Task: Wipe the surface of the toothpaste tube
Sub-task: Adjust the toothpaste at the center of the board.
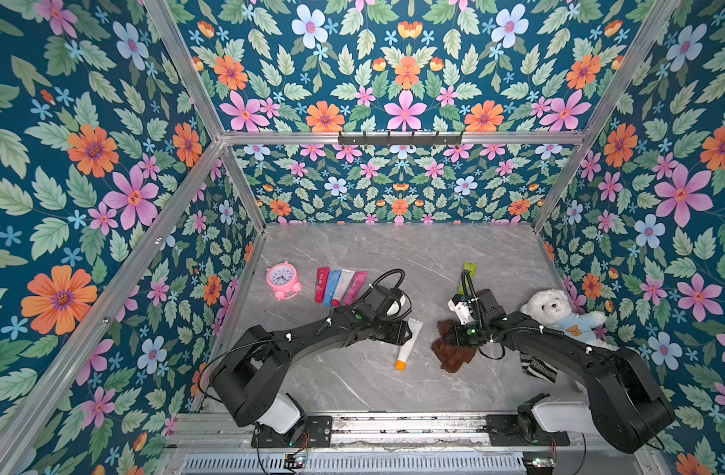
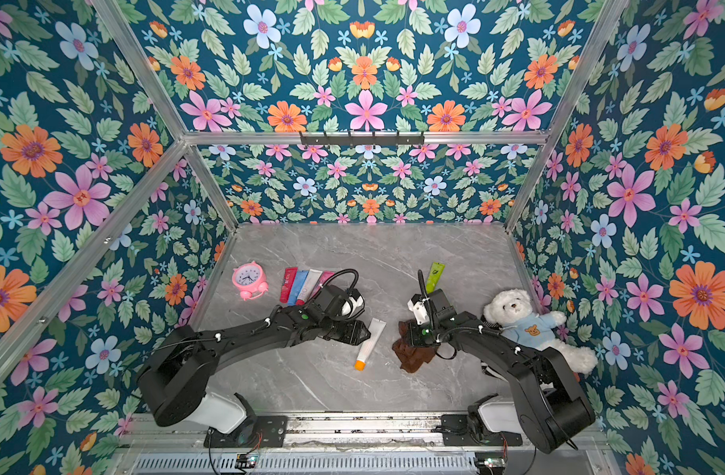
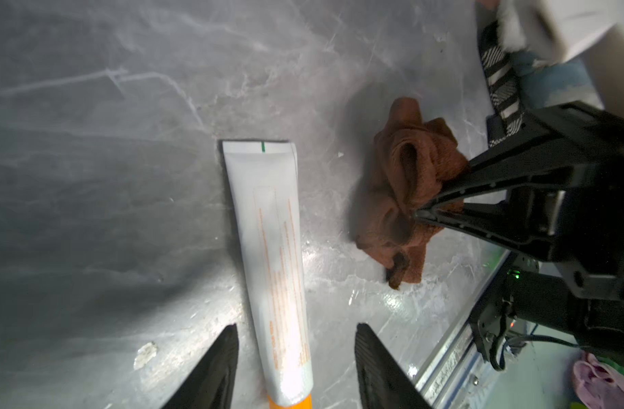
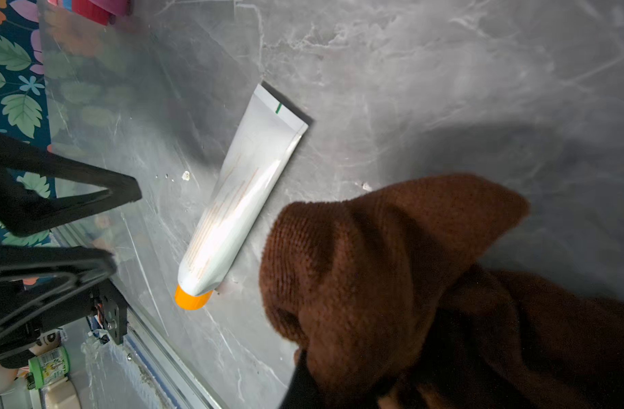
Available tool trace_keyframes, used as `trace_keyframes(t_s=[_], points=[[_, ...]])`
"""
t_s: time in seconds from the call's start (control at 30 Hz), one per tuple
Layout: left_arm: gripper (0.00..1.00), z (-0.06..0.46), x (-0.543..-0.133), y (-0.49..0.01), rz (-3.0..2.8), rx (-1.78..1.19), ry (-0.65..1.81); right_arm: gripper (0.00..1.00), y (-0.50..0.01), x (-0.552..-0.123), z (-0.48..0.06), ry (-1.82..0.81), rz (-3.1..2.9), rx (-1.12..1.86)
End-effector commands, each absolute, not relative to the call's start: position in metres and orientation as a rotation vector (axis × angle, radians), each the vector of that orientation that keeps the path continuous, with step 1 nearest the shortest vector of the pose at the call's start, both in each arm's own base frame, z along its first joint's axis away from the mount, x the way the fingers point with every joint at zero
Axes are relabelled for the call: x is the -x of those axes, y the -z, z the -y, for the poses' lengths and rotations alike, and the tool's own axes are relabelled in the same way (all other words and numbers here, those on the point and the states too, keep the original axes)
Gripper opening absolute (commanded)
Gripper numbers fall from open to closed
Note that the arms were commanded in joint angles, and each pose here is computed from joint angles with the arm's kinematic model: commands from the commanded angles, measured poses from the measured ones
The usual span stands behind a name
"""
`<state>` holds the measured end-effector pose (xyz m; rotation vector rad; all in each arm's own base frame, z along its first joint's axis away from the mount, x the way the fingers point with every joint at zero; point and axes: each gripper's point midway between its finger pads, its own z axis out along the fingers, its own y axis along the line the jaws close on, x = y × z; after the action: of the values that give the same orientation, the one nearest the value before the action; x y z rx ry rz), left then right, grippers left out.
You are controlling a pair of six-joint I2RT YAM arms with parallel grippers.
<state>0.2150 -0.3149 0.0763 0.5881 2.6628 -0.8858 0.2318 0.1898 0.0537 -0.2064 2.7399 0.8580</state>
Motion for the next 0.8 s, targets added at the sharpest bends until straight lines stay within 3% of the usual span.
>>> trace_keyframes(t_s=[0.0,0.57,0.67,0.77], points=[[0.53,0.317,-0.199,-0.068,-2.738,-0.634,0.955,0.00,-0.056,-0.233,-0.197,-0.916,-2.712,0.214],[0.48,0.313,-0.198,-0.022,-2.842,-0.637,0.922,0.00,-0.051,-0.234,-0.203,-0.959,-2.715,0.237],[0.40,0.313,-0.201,-0.018,-2.846,-0.635,0.907,0.00,-0.051,-0.233,-0.203,-0.961,-2.717,0.237],[0.23,0.311,-0.204,-0.013,-2.859,-0.629,0.865,0.00,-0.050,-0.233,-0.203,-0.962,-2.718,0.239]])
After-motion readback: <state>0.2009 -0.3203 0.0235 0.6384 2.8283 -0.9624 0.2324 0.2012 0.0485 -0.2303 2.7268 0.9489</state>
